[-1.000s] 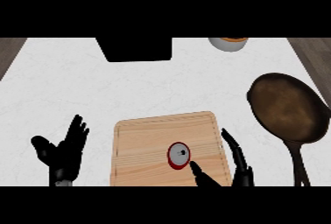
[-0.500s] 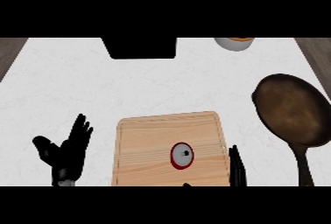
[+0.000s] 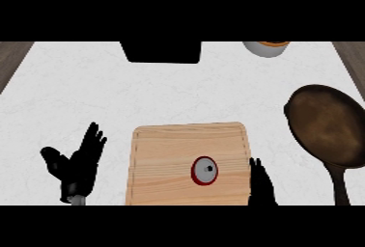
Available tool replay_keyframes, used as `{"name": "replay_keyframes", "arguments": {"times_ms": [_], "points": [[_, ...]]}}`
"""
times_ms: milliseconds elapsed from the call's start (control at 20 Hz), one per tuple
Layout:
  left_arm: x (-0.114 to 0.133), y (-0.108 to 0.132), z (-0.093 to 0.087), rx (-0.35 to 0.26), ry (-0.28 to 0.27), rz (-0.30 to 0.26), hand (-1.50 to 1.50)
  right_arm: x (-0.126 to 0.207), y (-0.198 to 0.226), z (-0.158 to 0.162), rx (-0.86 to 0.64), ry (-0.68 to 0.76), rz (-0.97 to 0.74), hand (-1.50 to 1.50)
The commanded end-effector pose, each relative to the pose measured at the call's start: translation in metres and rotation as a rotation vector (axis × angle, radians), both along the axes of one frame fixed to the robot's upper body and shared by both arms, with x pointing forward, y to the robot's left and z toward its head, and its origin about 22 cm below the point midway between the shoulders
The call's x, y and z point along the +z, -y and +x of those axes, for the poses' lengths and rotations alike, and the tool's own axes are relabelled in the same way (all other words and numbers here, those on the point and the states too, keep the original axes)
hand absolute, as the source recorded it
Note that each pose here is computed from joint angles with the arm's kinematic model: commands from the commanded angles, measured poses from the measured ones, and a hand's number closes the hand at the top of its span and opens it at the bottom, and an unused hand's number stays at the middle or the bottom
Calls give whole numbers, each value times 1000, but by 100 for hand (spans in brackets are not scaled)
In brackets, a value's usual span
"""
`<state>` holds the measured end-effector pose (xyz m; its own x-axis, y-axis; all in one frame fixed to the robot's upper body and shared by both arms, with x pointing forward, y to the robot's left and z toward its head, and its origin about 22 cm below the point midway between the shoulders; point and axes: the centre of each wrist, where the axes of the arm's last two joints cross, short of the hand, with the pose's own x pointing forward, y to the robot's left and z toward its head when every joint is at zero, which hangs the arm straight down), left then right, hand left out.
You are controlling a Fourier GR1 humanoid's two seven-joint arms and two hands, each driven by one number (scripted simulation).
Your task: Pick the can from the cutting board and place it in the pan
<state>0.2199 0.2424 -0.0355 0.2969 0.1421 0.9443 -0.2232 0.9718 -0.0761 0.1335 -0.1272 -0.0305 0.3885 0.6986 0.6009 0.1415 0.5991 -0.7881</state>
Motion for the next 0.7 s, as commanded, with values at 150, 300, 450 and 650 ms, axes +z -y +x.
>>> {"name": "replay_keyframes", "arguments": {"times_ms": [150, 300, 450, 650], "points": [[-1, -8, -1, -11, 0, 7, 0, 73, -23, 48, -20, -192, -177, -150], [-2, -4, 3, 3, -9, 3, 0, 83, -39, 69, -11, -316, -286, -150], [-6, -9, 10, -5, -5, 1, 0, 92, -37, 78, 76, -475, -218, -150], [-6, 1, 6, -9, -21, -31, 0, 84, -49, 77, 90, -591, -211, -150]]}}
